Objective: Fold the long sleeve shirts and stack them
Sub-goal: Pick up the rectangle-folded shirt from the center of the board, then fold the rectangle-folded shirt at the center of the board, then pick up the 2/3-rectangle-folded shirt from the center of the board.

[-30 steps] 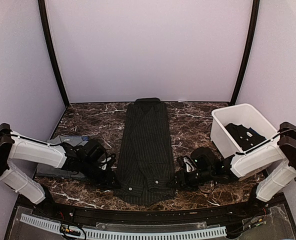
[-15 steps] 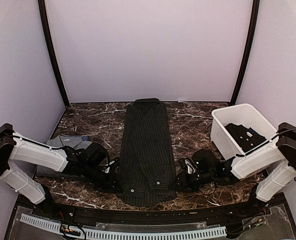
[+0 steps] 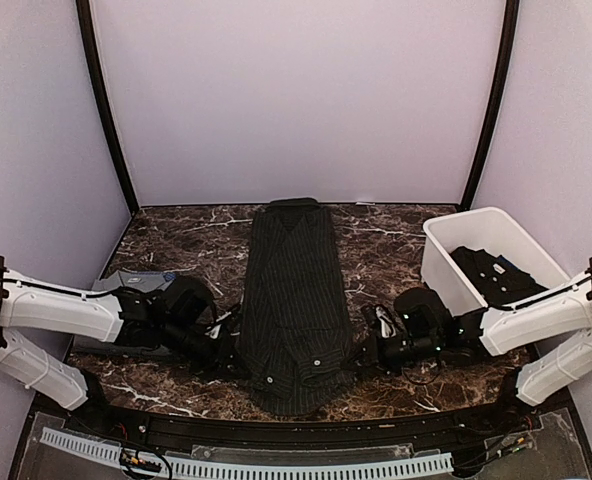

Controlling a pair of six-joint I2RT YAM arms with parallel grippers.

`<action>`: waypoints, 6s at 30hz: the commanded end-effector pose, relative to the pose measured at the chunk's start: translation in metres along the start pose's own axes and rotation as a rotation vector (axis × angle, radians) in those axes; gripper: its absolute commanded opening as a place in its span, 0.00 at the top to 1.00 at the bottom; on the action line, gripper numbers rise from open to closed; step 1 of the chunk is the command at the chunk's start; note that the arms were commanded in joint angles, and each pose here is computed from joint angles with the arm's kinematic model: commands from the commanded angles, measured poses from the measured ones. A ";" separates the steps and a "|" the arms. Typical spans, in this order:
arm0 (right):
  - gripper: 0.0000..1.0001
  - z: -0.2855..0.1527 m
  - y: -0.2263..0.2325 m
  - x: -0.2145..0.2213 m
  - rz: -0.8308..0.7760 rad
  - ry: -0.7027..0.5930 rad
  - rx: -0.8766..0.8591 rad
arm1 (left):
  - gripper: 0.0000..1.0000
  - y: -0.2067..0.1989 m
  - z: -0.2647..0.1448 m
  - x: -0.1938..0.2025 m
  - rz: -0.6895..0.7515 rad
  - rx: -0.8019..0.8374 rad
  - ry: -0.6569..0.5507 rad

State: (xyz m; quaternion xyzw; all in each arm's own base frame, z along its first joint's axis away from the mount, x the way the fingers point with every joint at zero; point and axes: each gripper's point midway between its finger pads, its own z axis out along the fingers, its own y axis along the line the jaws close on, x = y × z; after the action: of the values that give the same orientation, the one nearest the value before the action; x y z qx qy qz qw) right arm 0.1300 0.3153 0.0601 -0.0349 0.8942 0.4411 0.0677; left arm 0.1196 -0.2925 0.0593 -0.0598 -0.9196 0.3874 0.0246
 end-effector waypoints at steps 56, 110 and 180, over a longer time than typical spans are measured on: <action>1.00 0.046 -0.027 -0.306 0.060 -0.473 0.048 | 1.00 0.039 -0.029 -0.330 -0.236 0.079 -0.504; 0.28 -0.023 0.030 -0.239 -0.271 -0.433 0.231 | 0.27 -0.018 -0.099 -0.234 0.041 -0.005 -0.584; 0.63 0.049 0.002 -0.241 -0.358 -0.274 0.591 | 0.79 0.019 -0.048 -0.177 0.107 -0.227 -0.282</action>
State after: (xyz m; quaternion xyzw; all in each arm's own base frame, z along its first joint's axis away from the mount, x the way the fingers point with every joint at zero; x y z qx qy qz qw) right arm 0.3715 0.3561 0.0956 -0.1028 0.9344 0.1826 0.2882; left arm 0.3389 -0.2711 0.0813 -0.0402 -0.9429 0.2898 -0.1590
